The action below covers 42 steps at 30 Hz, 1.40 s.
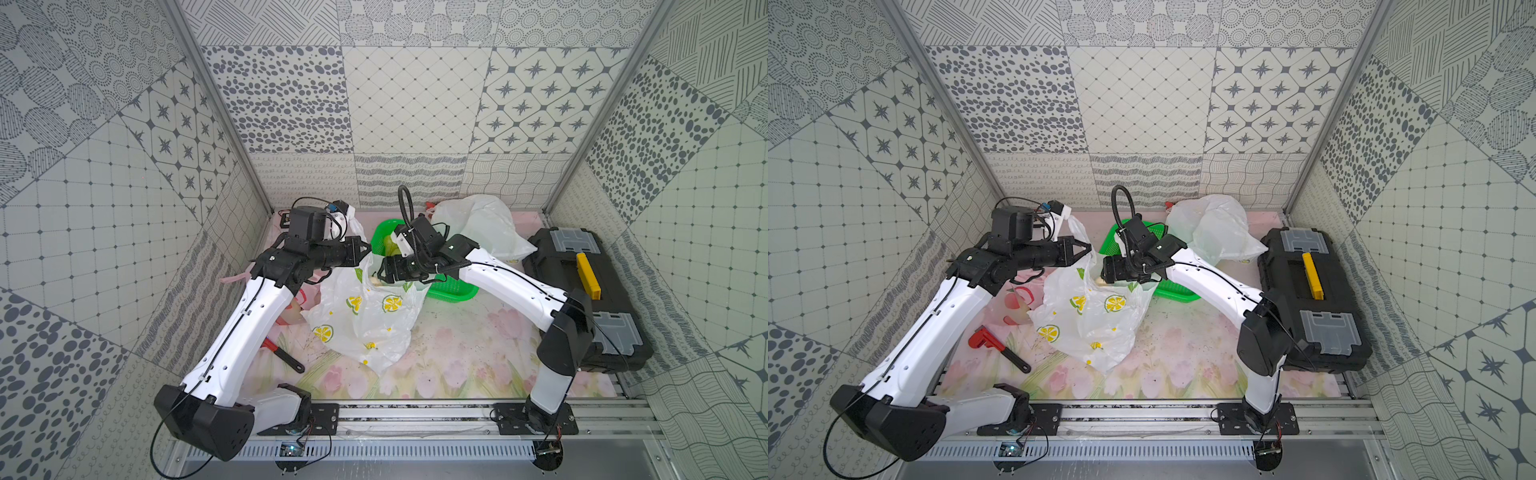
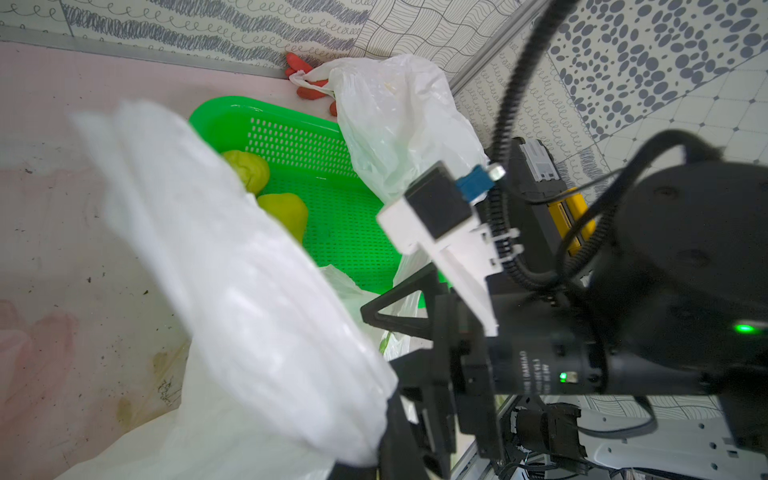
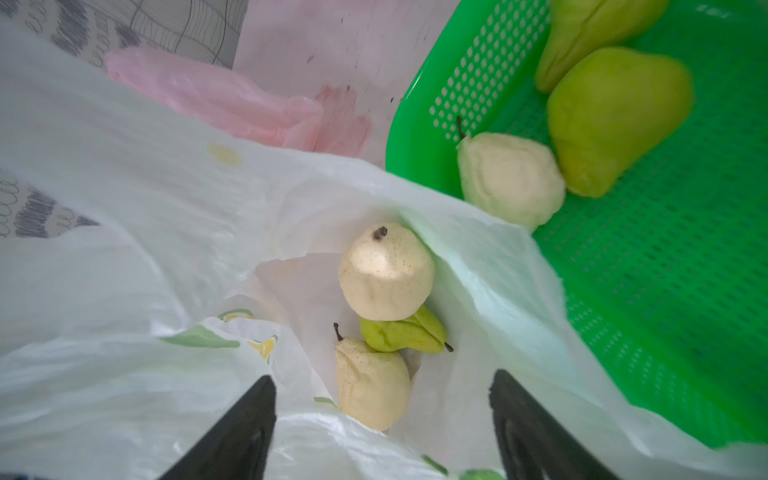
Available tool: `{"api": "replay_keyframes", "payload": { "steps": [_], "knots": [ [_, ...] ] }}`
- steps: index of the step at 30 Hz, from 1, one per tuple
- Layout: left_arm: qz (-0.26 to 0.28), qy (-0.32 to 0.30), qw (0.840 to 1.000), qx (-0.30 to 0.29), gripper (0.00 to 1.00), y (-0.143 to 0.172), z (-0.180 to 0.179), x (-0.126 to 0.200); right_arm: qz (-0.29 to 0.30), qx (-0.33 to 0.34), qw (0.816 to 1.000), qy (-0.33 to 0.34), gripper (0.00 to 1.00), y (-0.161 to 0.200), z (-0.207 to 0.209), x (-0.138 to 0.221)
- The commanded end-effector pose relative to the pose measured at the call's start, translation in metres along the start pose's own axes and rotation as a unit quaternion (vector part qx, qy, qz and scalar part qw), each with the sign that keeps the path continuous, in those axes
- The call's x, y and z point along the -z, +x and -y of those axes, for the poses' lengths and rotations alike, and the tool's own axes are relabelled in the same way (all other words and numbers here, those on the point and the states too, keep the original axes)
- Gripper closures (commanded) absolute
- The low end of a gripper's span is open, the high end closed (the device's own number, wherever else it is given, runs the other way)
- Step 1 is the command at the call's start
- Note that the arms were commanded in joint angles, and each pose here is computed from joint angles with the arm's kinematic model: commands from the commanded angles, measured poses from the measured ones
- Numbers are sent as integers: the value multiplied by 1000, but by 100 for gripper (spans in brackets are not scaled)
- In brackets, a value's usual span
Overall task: Place the pears into plastic bags & tie knots
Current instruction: Place the pear in the plastic bag, then place the plastic bag at the center of the board.
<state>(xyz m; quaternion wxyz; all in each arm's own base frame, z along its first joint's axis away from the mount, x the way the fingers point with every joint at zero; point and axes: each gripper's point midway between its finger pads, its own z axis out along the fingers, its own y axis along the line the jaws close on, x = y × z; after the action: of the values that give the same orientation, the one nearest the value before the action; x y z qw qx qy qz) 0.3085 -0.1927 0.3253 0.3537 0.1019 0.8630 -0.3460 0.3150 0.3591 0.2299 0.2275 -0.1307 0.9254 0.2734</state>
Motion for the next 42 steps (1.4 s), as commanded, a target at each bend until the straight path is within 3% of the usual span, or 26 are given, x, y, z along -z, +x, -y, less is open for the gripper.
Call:
{"api": "replay_keyframes", "payload": {
  "steps": [1, 3, 5, 8, 14, 18, 21, 23, 25, 32, 38, 42],
  "knots": [
    [0, -1, 1000, -13, 100, 3, 1, 3, 106, -37, 993, 41, 38, -29, 22, 54],
    [-1, 1, 1000, -10, 100, 4, 2, 3, 144, -81, 984, 58, 59, -33, 42, 65],
    [1, 4, 1000, -7, 100, 4, 2, 2, 164, -120, 977, 68, 70, -32, 60, 64],
    [1, 6, 1000, -5, 100, 4, 3, 2, 162, -143, 975, 58, 71, -35, 63, 51],
    [3, 7, 1000, -7, 100, 3, 5, 4, 147, -173, 972, 58, 55, -45, 69, 12],
    [4, 6, 1000, -5, 100, 4, 5, 6, 144, -198, 968, 50, 54, -54, 74, -12],
    [3, 5, 1000, -5, 100, 5, 5, 7, 151, -194, 968, 54, 64, -65, 75, -22],
    [4, 1, 1000, -6, 100, 6, 4, 10, 171, -175, 969, 41, 82, -76, 69, -17],
    [8, -7, 1000, -12, 100, 5, 4, 16, 194, -141, 971, 11, 100, -86, 52, -1],
    [42, -152, 985, -68, 100, 4, -26, 68, 209, 41, 967, -139, 100, -70, -53, 112],
    [81, -94, 992, -25, 100, 2, 0, 82, 217, 106, 939, -243, 100, -39, -96, 196],
    [104, -59, 993, -12, 100, -1, 14, 88, 238, 80, 943, -219, 100, -40, -73, 217]
  ]
}}
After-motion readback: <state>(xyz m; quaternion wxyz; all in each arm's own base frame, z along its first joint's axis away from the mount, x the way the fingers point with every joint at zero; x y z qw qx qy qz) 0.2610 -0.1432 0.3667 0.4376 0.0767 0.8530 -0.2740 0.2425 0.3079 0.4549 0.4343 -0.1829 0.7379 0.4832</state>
